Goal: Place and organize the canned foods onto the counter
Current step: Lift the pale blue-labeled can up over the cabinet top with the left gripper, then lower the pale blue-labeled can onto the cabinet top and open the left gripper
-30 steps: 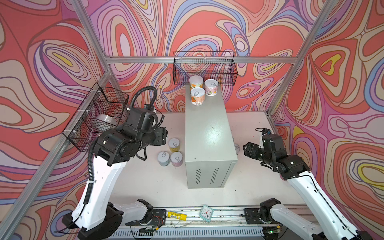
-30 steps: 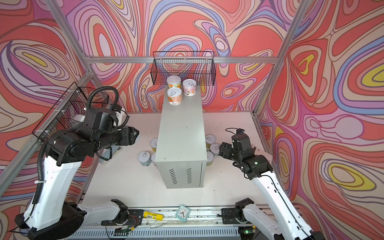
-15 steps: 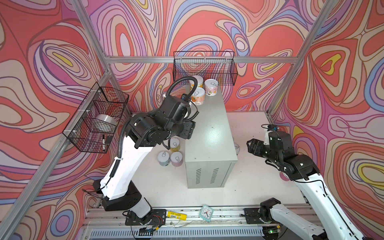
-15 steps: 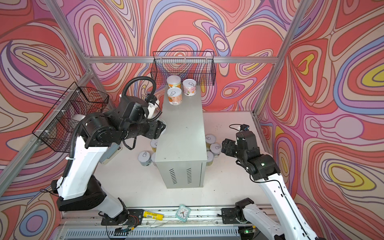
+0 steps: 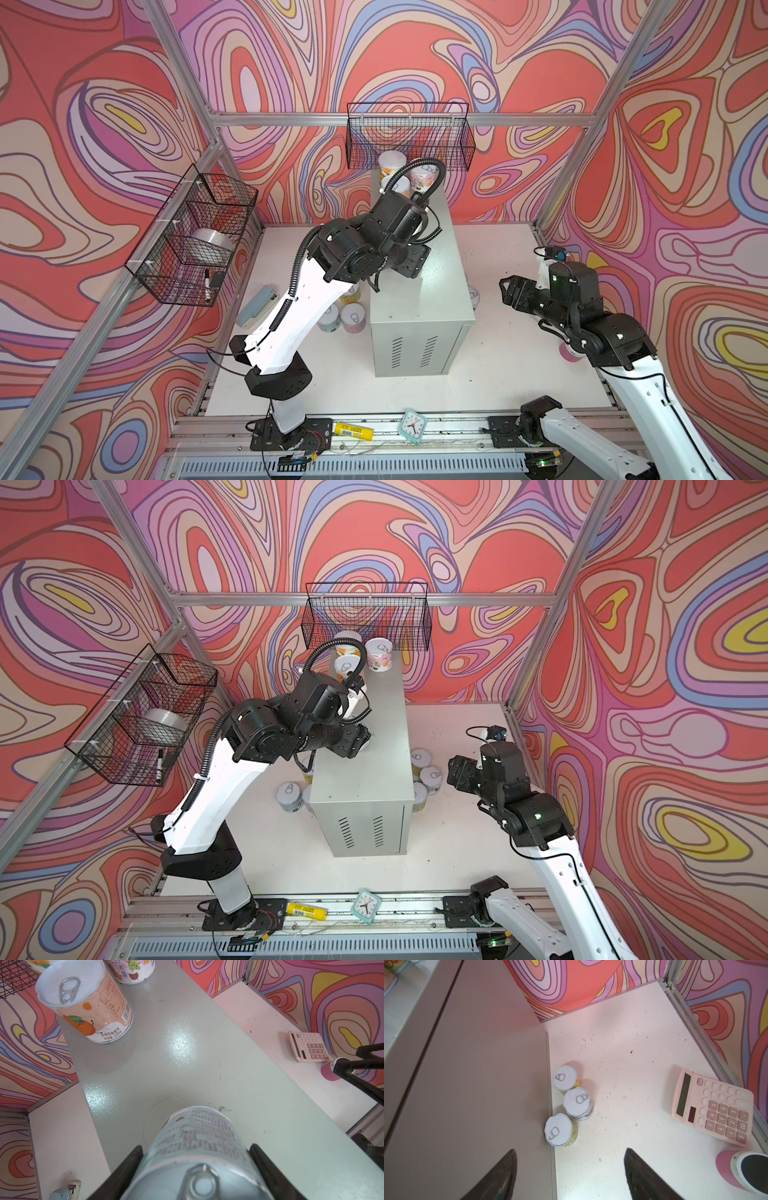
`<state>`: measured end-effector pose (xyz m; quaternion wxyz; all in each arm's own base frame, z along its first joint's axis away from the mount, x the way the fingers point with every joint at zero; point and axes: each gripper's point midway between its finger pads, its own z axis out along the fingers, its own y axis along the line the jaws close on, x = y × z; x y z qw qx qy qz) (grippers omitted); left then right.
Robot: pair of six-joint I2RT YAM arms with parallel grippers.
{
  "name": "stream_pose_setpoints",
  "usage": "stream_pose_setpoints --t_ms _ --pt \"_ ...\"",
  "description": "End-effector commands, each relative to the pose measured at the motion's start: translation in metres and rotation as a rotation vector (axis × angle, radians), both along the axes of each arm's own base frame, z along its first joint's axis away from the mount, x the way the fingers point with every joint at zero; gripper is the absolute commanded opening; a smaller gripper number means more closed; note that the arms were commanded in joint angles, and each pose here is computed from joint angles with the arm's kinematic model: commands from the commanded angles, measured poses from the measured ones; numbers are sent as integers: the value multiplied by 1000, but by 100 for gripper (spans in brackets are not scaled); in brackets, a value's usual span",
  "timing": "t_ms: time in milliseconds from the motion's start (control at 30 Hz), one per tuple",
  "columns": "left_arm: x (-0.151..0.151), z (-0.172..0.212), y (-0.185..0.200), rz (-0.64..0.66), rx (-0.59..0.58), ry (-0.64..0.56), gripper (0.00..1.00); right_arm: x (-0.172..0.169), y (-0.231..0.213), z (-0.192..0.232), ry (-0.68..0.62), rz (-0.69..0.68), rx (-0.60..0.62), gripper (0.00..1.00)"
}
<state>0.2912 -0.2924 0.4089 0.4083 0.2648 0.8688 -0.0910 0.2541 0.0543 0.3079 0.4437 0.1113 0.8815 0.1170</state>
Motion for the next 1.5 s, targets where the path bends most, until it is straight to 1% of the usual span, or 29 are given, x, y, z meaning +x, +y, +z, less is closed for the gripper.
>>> stream_pose_setpoints --t_ms 0,67,167,267,400,467,500,533,667,767,867,967,1100,1200,1267,1367,1467 --pt "5 3 -13 -25 -18 -18 4 -2 -2 7 -14 -1 1 83" --pt "9 0 -16 -24 -10 -19 30 -2 -1 6 -10 3 3 83" --pt "14 -1 -19 -19 -2 -31 55 -2 0 6 -14 5 10 83" --pt "19 -1 -22 -16 -3 -45 68 -1 2 6 -15 11 16 83" --pt "26 1 -25 -13 -22 -57 75 1 5 9 -25 19 26 83" --pt "30 4 -24 -6 -37 -66 86 3 6 12 -32 29 28 83" --pt "32 5 -24 -4 -41 -69 95 3 8 14 -36 36 29 83" --pt "34 5 -24 -4 -46 -66 100 5 9 15 -39 45 29 83" --pt "43 4 -21 6 -62 -63 100 11 15 14 -35 64 36 83" --pt "46 12 -20 6 -82 -85 100 14 19 22 -54 86 46 83" --pt "46 32 -15 6 -115 -139 100 15 24 37 -93 121 52 83" --pt "41 58 -1 19 -143 -210 100 14 28 57 -140 156 50 83" --pt "36 77 19 56 -165 -280 100 13 47 86 -227 265 95 83" --pt "32 74 40 108 -194 -270 100 11 70 102 -265 381 170 83" --pt "28 68 54 140 -213 -266 100 11 81 109 -285 435 206 83" --pt "20 57 75 180 -246 -247 100 9 91 122 -324 498 234 83" --pt "16 39 95 228 -280 -198 99 8 101 131 -333 544 243 83"
